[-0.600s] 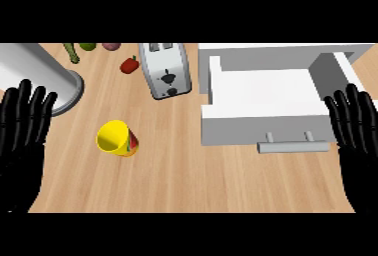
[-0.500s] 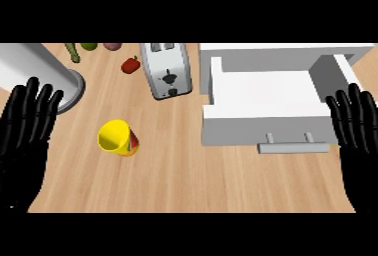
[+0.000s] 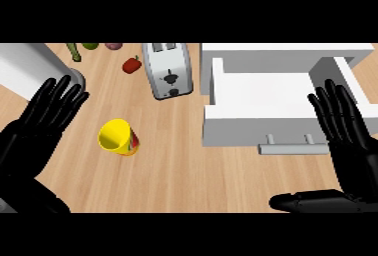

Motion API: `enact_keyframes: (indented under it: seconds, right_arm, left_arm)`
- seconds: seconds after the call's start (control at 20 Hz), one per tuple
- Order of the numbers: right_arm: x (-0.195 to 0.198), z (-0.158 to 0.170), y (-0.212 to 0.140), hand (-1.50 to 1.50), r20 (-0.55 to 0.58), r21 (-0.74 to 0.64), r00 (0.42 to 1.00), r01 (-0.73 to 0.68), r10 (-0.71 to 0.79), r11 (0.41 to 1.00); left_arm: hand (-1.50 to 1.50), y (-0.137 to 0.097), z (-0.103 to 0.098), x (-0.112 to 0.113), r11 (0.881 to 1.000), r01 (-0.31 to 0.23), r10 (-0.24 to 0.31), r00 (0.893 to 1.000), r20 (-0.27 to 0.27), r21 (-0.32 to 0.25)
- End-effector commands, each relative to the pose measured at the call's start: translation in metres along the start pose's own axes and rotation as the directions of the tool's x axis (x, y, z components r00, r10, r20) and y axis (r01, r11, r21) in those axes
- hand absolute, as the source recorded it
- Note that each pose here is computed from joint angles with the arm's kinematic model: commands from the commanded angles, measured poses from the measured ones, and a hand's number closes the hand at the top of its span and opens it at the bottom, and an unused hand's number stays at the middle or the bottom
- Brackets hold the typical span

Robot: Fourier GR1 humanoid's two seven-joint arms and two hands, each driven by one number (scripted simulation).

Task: Pick up the cup, place it into the drawer and close the drawer

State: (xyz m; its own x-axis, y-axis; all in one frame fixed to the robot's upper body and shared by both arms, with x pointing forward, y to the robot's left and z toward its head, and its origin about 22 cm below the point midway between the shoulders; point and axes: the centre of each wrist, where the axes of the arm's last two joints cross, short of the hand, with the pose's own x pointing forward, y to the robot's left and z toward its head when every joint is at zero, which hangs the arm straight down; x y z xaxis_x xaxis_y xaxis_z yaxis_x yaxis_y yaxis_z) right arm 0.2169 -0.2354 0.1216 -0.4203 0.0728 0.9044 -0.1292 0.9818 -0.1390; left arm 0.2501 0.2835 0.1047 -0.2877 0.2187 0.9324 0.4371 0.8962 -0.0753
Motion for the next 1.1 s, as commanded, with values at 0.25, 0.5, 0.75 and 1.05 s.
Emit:
enact_keyframes:
  seconds: [0.25,0.5,0.75,1.05]
  right_arm:
    - [-0.013,-0.034,-0.017,-1.50,-0.035,0.023,0.999,0.025,-0.024,0.999]
    - [-0.018,-0.035,-0.019,-1.50,0.002,0.029,1.000,0.016,-0.016,0.999]
    - [-0.022,-0.047,-0.011,-1.50,0.002,0.041,1.000,0.007,-0.007,0.999]
    - [-0.010,-0.049,-0.025,-1.50,0.022,0.029,1.000,-0.005,0.005,1.000]
  left_arm:
    - [-1.50,0.044,-0.002,-0.044,0.999,-0.043,0.044,0.993,-0.112,0.007]
    - [-1.50,0.067,-0.015,-0.071,0.999,-0.016,0.022,0.983,-0.180,0.038]
    - [-1.50,0.086,0.003,-0.111,0.998,0.005,0.011,0.974,-0.228,0.069]
    - [-1.50,0.092,0.035,-0.145,0.995,0.050,-0.022,0.957,-0.289,0.090]
